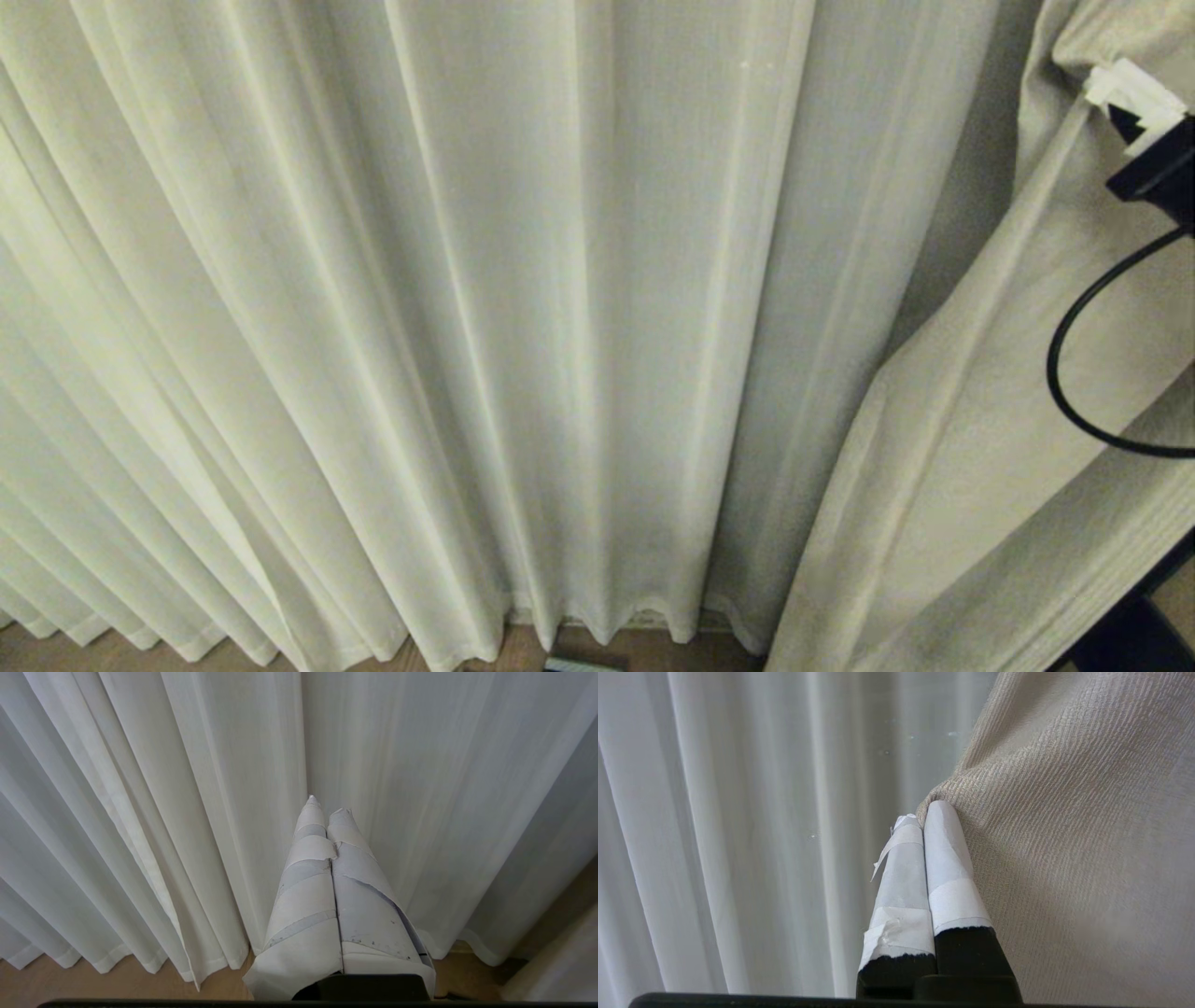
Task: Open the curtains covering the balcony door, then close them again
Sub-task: Close the outer curtains on both sides
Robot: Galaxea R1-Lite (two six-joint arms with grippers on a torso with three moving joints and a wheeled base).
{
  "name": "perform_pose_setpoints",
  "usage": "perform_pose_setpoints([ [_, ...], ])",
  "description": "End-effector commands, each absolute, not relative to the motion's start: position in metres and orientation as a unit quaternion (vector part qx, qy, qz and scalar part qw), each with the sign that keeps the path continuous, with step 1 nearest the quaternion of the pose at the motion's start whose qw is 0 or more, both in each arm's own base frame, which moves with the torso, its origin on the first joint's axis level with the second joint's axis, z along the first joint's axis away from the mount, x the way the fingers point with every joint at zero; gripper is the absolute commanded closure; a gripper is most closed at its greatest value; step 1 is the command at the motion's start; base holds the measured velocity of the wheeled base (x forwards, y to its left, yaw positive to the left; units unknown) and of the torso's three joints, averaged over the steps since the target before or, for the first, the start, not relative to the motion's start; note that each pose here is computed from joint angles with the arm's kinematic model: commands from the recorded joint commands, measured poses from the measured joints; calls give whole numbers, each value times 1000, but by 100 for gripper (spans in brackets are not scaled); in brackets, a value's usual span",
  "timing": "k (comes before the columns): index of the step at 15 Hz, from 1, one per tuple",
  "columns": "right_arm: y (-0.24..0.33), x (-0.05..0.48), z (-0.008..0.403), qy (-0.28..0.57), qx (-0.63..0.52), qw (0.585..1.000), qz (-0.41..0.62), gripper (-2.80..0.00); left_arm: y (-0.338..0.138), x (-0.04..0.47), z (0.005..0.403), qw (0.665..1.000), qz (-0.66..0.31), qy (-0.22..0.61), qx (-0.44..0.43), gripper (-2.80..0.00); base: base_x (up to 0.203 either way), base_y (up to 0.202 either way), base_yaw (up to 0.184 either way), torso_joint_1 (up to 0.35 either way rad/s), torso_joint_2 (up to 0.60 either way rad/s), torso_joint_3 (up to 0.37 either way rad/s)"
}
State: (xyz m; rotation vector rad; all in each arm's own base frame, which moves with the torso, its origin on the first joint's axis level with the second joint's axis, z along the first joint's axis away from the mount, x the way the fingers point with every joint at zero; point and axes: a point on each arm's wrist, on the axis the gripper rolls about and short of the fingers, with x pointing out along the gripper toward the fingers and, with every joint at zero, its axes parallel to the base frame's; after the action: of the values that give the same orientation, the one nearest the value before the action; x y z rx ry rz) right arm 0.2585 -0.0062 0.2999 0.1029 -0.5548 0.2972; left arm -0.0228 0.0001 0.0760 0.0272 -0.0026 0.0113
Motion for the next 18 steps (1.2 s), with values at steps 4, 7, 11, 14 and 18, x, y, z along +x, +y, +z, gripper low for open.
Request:
perform_pose_setpoints([
  [4, 22, 270, 292, -265, 45, 953, 138, 0, 0, -23, 76, 1000, 6, -2, 14, 0, 0, 0, 0, 0, 0, 0],
  [7, 36, 277, 292, -262, 37, 954, 139, 0, 0, -23, 76, 1000, 6, -2, 14, 0, 0, 0, 0, 0, 0, 0],
  [11, 66, 282, 287, -249, 35, 957, 147, 0, 0, -23, 76, 1000, 6, -2, 14, 0, 0, 0, 0, 0, 0, 0],
  [14, 83, 286, 286, -251, 19, 954, 164, 0, 0, -23, 76, 1000, 6, -2, 14, 0, 0, 0, 0, 0, 0, 0],
  [18, 110, 291, 289, -252, 40, 956, 147, 0, 0, -23, 76, 1000, 6, -2, 14, 0, 0, 0, 0, 0, 0, 0],
])
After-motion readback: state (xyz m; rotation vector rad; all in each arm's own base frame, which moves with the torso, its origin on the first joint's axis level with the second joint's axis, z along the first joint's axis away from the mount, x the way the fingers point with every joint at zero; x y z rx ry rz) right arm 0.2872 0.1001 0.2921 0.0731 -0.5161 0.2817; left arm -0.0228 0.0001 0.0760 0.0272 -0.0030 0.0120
